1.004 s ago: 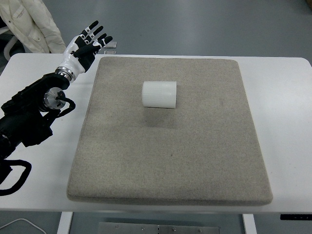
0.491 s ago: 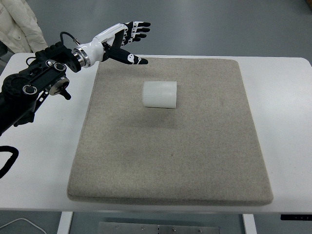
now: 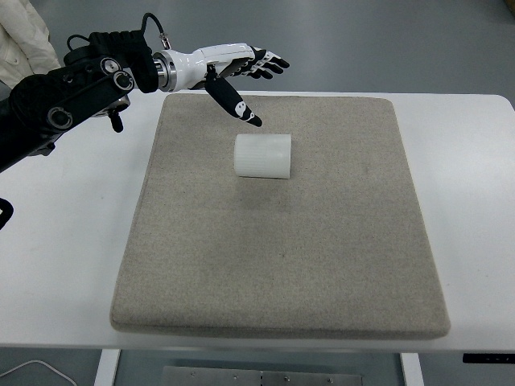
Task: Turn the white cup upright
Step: 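Reach the left hand over the pad toward the sideways white cup, then lower the left hand onto the white cup and close fingers around it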
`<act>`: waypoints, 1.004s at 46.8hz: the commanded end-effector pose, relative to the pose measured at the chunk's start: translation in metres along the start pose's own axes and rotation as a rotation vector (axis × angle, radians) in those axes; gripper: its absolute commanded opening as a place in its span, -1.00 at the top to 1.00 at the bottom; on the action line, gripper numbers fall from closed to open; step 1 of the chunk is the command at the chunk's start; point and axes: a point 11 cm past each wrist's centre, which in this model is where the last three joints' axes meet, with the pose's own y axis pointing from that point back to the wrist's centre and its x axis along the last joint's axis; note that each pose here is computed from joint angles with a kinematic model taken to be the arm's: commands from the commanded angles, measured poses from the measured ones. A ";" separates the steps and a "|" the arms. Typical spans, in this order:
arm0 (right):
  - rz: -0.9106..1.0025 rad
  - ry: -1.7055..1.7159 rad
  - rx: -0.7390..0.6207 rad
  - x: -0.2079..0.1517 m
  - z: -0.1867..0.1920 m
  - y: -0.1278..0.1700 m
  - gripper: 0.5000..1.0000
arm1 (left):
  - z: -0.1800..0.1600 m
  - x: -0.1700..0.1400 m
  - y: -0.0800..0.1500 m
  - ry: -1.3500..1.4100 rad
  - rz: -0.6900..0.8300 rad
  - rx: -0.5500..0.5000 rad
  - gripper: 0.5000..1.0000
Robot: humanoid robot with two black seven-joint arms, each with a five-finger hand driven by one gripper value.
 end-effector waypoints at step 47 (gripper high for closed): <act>-0.009 0.003 0.000 -0.004 0.001 0.000 -0.72 | -0.002 -0.068 -0.039 -0.156 -0.181 0.197 -0.96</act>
